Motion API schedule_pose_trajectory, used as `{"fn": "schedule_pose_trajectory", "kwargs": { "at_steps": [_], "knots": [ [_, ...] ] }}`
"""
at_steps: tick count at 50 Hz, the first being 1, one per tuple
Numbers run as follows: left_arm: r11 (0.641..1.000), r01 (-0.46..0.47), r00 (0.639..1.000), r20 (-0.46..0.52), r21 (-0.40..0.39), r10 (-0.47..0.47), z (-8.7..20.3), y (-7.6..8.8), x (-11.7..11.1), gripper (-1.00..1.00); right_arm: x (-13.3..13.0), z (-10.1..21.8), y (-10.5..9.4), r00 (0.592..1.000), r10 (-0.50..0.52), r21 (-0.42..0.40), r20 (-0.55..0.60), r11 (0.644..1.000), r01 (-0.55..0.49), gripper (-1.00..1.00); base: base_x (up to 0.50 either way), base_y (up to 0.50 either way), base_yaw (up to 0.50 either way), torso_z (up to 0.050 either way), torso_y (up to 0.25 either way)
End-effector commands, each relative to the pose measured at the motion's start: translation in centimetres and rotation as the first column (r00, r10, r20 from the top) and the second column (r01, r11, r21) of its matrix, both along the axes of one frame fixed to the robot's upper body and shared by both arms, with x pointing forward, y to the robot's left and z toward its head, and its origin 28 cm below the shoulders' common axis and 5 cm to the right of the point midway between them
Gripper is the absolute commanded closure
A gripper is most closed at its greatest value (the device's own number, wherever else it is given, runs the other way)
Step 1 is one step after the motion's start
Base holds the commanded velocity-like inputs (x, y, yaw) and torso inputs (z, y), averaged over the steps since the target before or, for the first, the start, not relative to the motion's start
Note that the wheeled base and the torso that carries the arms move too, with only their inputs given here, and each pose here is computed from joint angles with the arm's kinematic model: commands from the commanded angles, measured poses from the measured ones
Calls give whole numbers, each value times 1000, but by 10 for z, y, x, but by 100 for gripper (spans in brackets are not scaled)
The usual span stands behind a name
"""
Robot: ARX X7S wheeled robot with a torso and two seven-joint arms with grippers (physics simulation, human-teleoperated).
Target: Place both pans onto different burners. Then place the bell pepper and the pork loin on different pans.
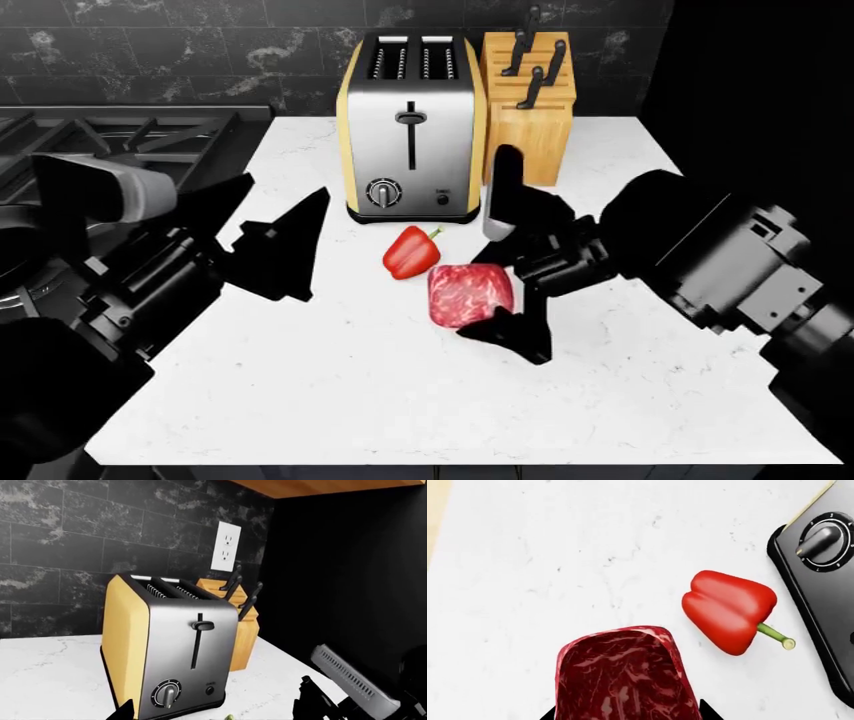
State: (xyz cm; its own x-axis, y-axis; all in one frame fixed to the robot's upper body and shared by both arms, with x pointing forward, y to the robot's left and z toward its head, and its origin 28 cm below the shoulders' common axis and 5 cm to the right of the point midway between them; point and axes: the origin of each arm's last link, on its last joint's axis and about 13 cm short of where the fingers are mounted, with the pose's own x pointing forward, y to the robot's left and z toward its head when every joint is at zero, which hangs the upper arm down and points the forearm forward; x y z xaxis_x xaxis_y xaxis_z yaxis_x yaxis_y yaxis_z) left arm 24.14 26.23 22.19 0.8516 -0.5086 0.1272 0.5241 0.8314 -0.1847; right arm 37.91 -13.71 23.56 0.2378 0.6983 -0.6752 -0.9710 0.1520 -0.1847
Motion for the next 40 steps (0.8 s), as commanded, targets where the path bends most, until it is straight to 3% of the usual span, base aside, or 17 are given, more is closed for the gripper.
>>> {"fn": "schedule_pose_trajectory", "kwargs": {
  "at_steps": [1,8,14,21,27,35,40],
  "knots": [
    [1000,7,1000,-13,2,-7,-4,-1,2,-100,-21,19,2,989,-36,83,144,996,24,100,0,0,0,0,0],
    [1000,8,1000,-13,3,-8,-3,0,0,-100,-46,28,-1,958,-218,204,185,962,180,100,0,0,0,1,1],
    [1000,16,1000,-11,3,-16,-2,-1,-1,-100,-59,32,-6,909,-397,347,127,876,334,100,0,0,0,0,0],
    [1000,20,1000,-6,2,-20,-1,-1,-2,-100,-74,35,-6,853,-501,436,147,807,399,100,0,0,0,0,1],
    [999,34,999,3,13,-34,-1,-3,-6,-100,-86,39,3,749,-632,516,199,718,468,100,0,0,0,2,0],
    [998,55,998,-9,12,-55,-4,-7,-6,-100,-116,46,14,613,-722,562,321,666,490,100,0,0,0,0,1],
    [997,76,997,-23,10,-76,-7,-12,-6,-100,-126,39,15,536,-773,596,338,617,514,100,0,0,0,0,2]
  ]
}}
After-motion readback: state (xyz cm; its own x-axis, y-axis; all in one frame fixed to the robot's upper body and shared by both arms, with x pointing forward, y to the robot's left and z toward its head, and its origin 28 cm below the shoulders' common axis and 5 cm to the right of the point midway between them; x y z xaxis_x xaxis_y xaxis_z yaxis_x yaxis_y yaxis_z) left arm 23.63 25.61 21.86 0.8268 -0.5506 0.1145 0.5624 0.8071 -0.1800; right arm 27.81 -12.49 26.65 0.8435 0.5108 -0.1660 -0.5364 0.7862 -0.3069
